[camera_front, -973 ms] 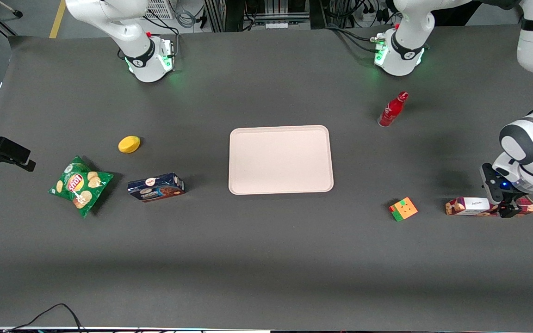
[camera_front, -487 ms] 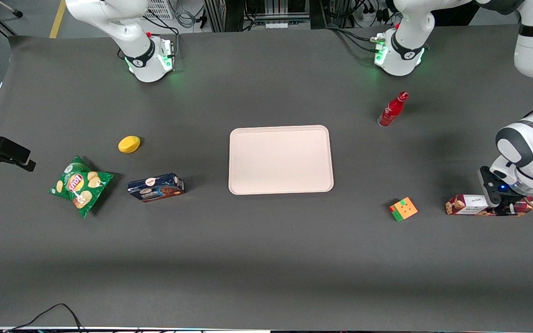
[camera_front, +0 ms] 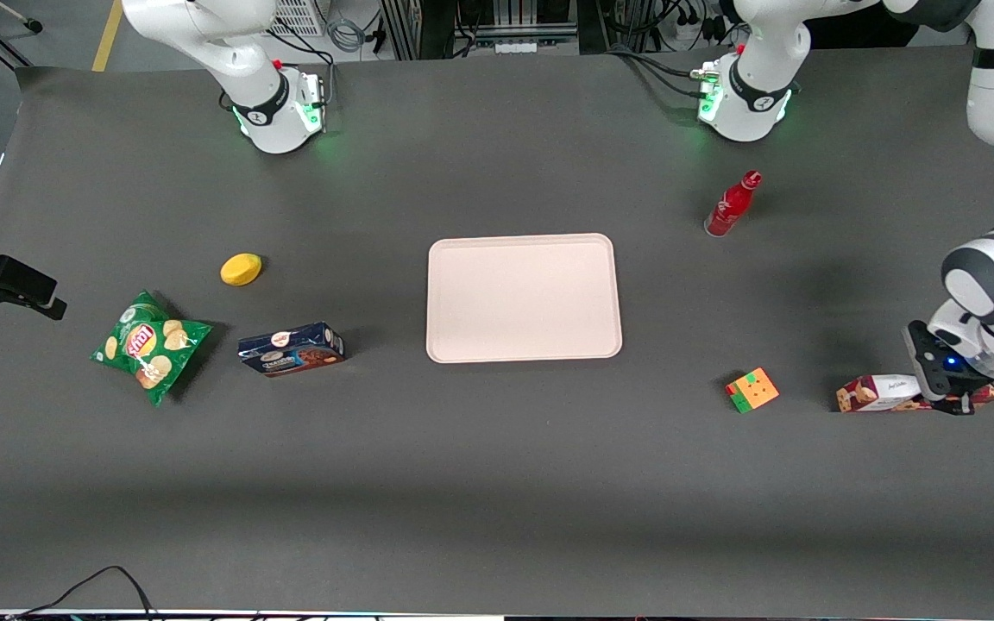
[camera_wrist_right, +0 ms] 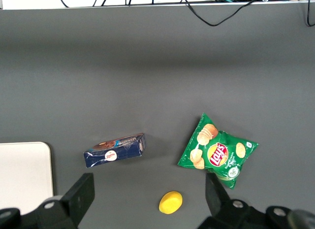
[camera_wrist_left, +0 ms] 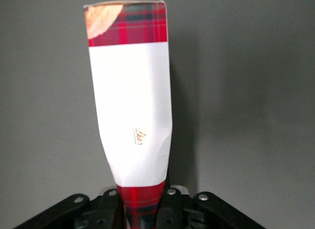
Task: Place red cookie box on tray
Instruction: 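Lift the red cookie box upright with the left gripper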
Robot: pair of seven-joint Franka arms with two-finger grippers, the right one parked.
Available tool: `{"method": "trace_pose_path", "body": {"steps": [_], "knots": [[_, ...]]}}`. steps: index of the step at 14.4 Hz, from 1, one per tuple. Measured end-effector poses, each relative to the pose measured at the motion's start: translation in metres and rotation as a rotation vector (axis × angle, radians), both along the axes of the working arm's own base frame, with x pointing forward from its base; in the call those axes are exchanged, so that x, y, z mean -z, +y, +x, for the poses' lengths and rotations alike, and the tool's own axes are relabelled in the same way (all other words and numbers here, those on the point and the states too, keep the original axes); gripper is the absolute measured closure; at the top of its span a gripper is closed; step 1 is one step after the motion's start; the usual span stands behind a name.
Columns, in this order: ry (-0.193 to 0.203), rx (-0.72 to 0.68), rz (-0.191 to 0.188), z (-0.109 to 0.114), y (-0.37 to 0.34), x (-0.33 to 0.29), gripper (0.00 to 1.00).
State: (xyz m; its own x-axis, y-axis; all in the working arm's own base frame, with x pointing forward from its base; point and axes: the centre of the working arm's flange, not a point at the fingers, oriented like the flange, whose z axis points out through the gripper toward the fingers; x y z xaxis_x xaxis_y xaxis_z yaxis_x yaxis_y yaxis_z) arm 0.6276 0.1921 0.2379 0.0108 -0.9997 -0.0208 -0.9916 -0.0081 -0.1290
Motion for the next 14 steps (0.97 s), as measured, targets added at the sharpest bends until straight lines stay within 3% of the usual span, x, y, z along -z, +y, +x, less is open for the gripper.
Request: {"method": "trace_pose_path", "body": {"steps": [5, 7, 10, 14], "knots": [[0.002, 0.018, -0.038, 0.044, -0.001, -0.088, 0.78], [-0.014, 0.008, -0.046, 0.053, -0.002, -0.131, 0.78], [-0.038, -0.044, -0.040, 0.053, -0.010, -0.188, 0.78], [-0.027, -0.180, -0.051, 0.044, -0.020, -0.219, 0.78]]}}
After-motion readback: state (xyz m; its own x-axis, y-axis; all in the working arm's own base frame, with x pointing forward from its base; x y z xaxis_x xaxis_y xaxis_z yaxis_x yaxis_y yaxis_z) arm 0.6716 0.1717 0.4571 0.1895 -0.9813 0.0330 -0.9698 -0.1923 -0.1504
